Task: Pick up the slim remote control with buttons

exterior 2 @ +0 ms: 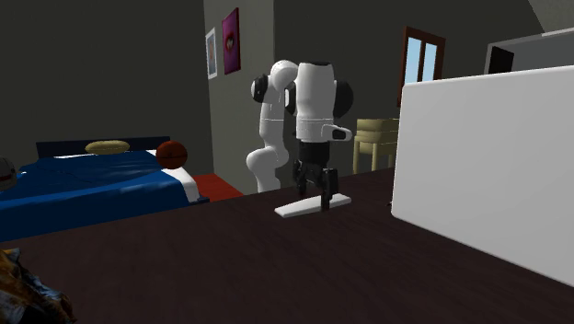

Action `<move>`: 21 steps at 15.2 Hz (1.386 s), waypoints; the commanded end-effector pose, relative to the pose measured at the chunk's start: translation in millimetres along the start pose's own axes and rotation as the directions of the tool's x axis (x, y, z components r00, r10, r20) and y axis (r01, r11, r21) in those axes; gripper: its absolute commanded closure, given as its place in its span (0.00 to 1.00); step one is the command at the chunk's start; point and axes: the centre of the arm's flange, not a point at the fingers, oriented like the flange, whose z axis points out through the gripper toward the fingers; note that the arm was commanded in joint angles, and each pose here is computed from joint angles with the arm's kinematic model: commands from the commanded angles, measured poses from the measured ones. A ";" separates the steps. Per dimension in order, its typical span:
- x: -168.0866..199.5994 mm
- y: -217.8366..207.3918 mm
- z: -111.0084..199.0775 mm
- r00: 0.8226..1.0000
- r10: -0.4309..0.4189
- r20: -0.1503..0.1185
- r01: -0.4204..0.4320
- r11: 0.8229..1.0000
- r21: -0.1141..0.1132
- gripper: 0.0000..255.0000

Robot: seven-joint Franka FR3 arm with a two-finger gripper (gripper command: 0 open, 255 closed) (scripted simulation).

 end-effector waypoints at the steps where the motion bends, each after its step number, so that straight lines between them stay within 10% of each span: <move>1: 0.4 -0.8 3.8 1.000 0.000 0.000 0.000 1.000 -0.001 0.00; 2: -0.3 -1.2 3.8 1.000 0.000 0.000 0.000 1.000 0.000 1.00; 21: 0.8 -1.2 -49.0 1.000 0.000 0.000 0.000 1.000 -0.001 1.00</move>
